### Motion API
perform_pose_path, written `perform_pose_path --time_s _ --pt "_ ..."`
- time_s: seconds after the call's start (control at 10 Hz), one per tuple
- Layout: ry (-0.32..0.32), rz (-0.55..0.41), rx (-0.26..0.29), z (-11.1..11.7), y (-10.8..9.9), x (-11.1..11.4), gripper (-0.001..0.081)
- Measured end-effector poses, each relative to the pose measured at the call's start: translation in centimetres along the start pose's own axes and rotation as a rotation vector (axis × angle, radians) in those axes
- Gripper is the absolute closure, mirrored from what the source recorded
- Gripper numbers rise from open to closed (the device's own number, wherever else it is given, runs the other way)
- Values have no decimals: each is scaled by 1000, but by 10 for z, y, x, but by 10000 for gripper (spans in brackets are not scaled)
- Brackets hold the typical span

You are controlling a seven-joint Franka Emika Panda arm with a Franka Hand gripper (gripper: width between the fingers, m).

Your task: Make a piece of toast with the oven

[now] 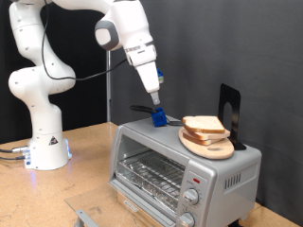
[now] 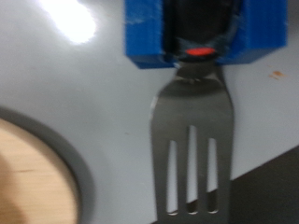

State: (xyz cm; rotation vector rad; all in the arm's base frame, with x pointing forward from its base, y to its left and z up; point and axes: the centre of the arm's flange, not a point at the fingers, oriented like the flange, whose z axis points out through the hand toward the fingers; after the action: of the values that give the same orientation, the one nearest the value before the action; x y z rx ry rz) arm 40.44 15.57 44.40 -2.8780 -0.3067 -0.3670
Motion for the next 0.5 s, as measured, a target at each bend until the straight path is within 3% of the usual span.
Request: perform_pose_path --time_s 0.5 --pt "-5 -20 6 14 -15 -12 0"
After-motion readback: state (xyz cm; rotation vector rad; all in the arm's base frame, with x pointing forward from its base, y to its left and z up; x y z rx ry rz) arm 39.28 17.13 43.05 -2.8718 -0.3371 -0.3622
